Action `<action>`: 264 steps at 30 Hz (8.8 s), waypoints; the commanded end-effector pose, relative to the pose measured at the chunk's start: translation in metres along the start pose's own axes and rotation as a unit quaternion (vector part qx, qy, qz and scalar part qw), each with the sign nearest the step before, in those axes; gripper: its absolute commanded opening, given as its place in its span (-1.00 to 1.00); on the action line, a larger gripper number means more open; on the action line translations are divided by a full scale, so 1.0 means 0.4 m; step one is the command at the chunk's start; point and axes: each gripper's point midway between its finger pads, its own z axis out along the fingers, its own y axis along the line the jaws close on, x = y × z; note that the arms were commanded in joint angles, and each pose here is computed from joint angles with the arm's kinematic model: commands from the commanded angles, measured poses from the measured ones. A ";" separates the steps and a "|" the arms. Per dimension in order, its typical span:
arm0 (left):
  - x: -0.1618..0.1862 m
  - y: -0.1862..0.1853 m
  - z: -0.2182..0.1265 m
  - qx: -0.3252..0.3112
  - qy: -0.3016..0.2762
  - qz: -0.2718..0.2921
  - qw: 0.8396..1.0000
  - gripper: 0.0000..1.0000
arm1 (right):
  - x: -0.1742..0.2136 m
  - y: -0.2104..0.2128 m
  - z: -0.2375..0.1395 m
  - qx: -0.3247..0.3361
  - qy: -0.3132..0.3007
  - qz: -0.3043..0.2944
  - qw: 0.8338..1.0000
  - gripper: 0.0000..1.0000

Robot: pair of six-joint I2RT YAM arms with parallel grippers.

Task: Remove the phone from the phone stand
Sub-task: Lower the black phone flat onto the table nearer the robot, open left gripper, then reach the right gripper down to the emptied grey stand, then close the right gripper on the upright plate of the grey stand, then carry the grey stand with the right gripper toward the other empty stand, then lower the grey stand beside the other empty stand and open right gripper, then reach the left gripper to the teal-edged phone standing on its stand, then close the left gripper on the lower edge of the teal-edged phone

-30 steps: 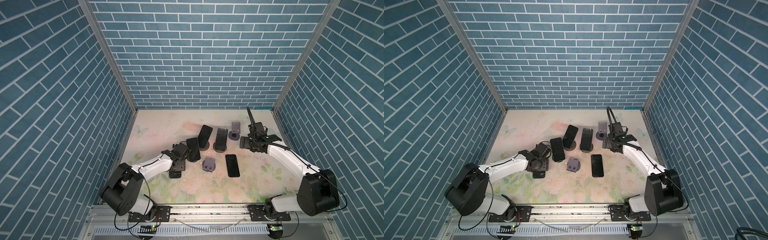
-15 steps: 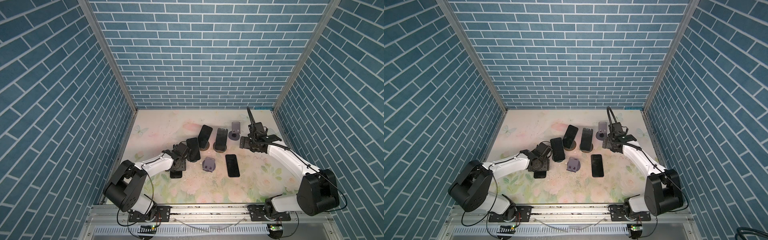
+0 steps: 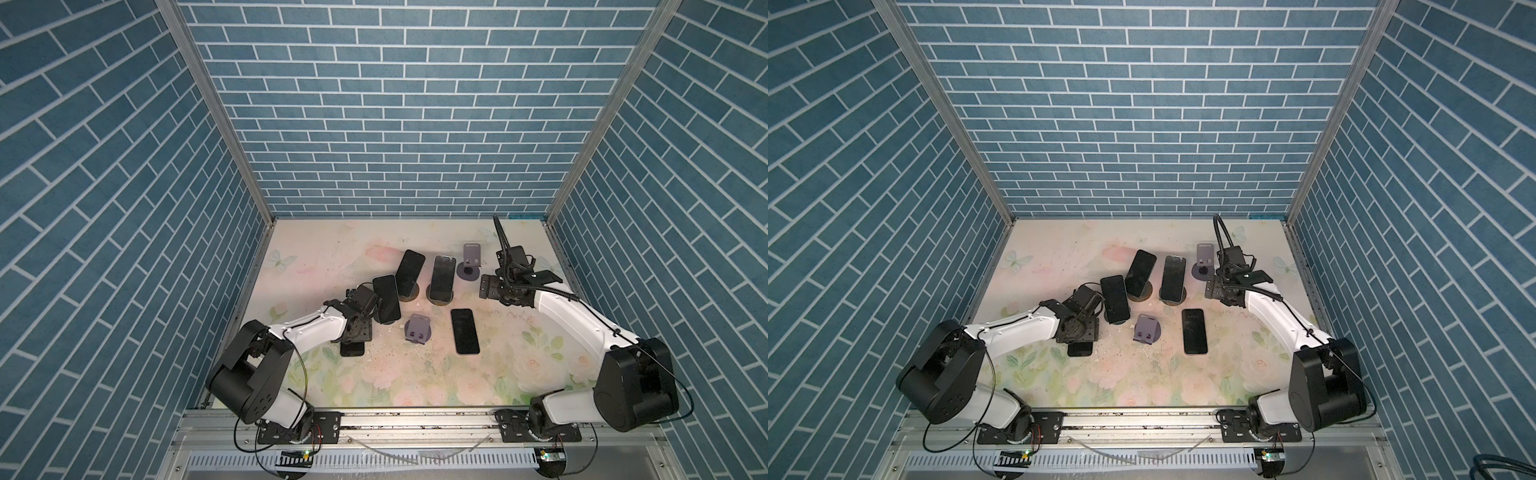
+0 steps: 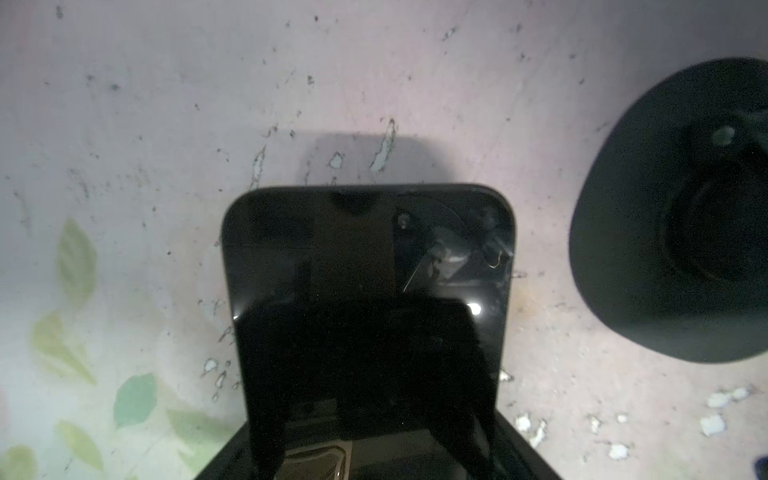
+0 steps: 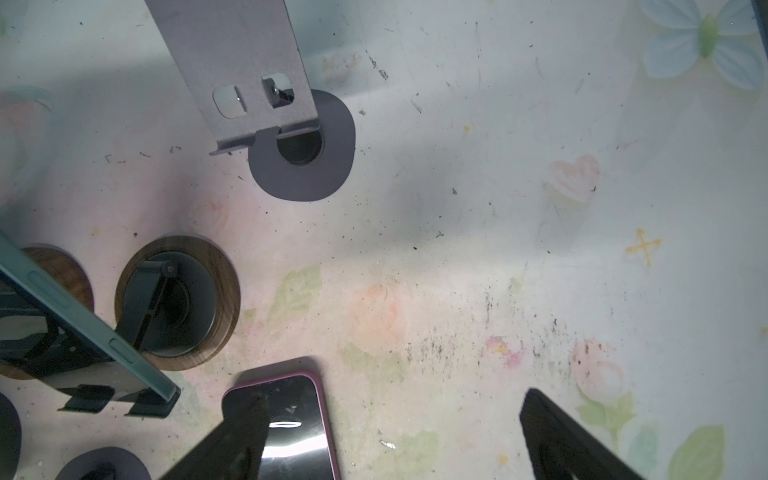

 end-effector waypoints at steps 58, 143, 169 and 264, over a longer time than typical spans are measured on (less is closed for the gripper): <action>-0.053 0.003 -0.152 0.088 -0.130 0.018 0.988 0.73 | 0.218 0.506 -0.133 -0.092 -0.024 -0.083 0.992 0.93; -0.065 0.032 -0.208 0.095 -0.183 0.007 0.979 0.74 | 0.063 0.061 -0.101 -0.009 0.014 -0.011 1.000 -0.02; -0.075 0.059 -0.232 0.061 -0.179 0.012 0.982 0.74 | -0.278 -0.036 0.194 -0.045 0.017 -0.120 0.992 0.05; -0.265 -0.271 -0.266 -0.011 -0.219 -0.016 0.975 0.99 | -0.014 -0.155 -0.014 0.011 -0.030 0.021 0.999 0.85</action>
